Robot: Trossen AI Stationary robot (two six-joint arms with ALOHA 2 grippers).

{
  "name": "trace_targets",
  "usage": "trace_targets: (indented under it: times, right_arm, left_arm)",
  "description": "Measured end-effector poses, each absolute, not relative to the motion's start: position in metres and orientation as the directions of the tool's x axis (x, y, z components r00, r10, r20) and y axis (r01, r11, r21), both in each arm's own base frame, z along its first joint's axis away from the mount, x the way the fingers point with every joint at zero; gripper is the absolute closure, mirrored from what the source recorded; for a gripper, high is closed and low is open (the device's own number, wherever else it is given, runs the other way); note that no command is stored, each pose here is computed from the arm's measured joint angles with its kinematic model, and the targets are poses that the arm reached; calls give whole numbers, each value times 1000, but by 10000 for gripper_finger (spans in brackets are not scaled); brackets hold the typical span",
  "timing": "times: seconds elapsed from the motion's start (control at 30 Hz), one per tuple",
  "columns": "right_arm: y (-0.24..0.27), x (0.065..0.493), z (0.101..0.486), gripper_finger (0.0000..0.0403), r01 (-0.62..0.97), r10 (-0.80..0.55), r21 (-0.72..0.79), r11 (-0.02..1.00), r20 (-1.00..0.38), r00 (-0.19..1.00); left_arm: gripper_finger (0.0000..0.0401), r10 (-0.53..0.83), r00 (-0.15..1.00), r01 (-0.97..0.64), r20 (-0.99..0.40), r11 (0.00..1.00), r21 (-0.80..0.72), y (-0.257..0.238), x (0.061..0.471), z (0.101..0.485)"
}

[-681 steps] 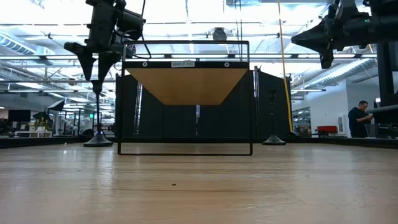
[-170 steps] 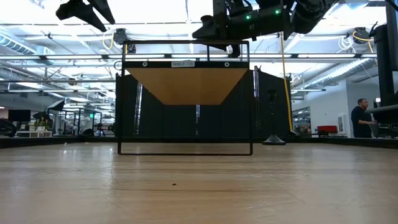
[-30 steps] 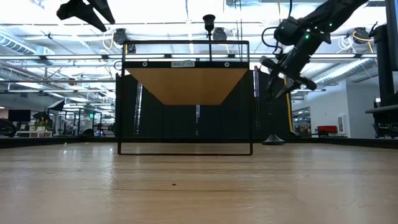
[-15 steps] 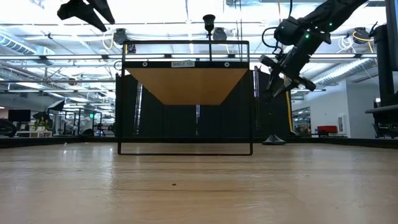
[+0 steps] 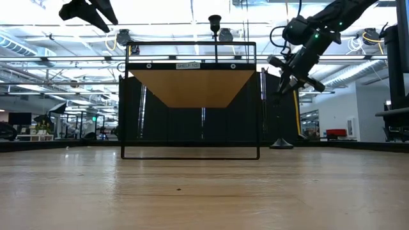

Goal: Pick & Place candle stick holders
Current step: Align the top black candle holder with the black candle holder on the shelf

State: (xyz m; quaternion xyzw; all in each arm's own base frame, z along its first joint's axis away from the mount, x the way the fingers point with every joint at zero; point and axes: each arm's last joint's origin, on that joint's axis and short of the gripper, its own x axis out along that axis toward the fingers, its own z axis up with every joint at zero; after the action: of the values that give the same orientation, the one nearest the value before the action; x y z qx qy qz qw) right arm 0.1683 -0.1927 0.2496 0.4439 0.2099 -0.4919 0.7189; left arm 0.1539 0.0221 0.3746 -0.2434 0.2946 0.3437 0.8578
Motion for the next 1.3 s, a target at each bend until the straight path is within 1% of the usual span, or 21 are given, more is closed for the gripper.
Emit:
trace_targets:
  times: [0.13, 0.47, 0.7, 1.03, 1.3]
  right_arm:
    - [-193, 168, 250, 389, 894, -521, 431, 123, -739, 428]
    - [-192, 168, 249, 391, 896, -518, 426, 129, -741, 427]
    - [-186, 163, 258, 392, 889, -534, 432, 150, -722, 440]
    - [-182, 159, 262, 393, 889, -535, 432, 153, -720, 442]
    - [-183, 160, 264, 400, 881, -547, 441, 172, -701, 458]
  left_arm:
    - [229, 447, 590, -733, -673, 645, -215, 22, 154, 375]
    - [229, 447, 590, -733, -673, 645, -215, 22, 154, 375]
    - [229, 447, 590, -734, -673, 645, -215, 22, 154, 375]
    - [229, 447, 589, -734, -673, 645, -214, 22, 154, 375]
    - [229, 447, 589, -734, -673, 645, -214, 22, 154, 375]
